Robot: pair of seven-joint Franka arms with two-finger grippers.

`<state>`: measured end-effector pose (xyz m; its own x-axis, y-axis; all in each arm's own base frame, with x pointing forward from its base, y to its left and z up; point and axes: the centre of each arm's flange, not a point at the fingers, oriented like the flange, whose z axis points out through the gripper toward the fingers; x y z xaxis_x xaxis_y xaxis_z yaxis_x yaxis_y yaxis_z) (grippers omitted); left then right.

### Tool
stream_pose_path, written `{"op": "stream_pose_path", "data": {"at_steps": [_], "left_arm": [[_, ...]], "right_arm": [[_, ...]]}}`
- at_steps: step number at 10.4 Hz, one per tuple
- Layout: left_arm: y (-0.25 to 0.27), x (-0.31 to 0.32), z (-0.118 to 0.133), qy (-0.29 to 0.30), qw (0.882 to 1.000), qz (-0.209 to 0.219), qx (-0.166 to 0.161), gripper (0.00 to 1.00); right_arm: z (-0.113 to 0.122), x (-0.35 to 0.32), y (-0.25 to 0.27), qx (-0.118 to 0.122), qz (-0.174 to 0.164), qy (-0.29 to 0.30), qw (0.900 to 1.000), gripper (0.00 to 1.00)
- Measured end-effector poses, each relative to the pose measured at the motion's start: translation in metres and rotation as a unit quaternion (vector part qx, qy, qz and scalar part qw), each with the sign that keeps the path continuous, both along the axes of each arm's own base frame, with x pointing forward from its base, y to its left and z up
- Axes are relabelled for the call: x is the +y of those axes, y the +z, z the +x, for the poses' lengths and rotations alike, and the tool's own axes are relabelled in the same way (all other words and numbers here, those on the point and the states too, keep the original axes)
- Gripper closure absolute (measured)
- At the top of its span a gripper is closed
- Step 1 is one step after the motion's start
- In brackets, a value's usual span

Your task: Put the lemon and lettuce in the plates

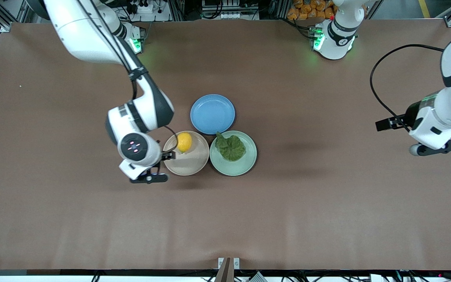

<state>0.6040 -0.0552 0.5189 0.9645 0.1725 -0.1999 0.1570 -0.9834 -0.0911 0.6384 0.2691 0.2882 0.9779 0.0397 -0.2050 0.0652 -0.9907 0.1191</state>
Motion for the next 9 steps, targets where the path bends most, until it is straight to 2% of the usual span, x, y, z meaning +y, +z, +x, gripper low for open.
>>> {"op": "stream_pose_path", "data": {"at_steps": [3,4,6,8,9], "left_arm": [[0.009,-0.003,0.001,-0.002,1.000,-0.001,-0.010,0.00],[0.017,-0.008,-0.001,0.000,1.000,-0.016,-0.014,0.00],[0.032,-0.020,-0.008,-0.001,0.999,-0.022,-0.026,0.00],[0.050,-0.023,-0.012,-0.004,0.998,-0.048,-0.047,0.00],[0.057,-0.017,-0.015,-0.034,0.996,-0.060,-0.056,0.00]], "right_arm": [[0.023,-0.059,0.025,0.007,0.006,0.003,1.000,0.00],[0.029,-0.083,0.033,0.006,0.008,-0.008,1.000,0.00],[0.040,-0.129,0.050,-0.004,0.012,-0.033,0.999,0.00],[0.047,-0.173,0.063,-0.012,0.015,-0.053,0.998,0.00],[0.049,-0.189,0.068,-0.016,0.016,-0.063,0.998,0.00]]}}
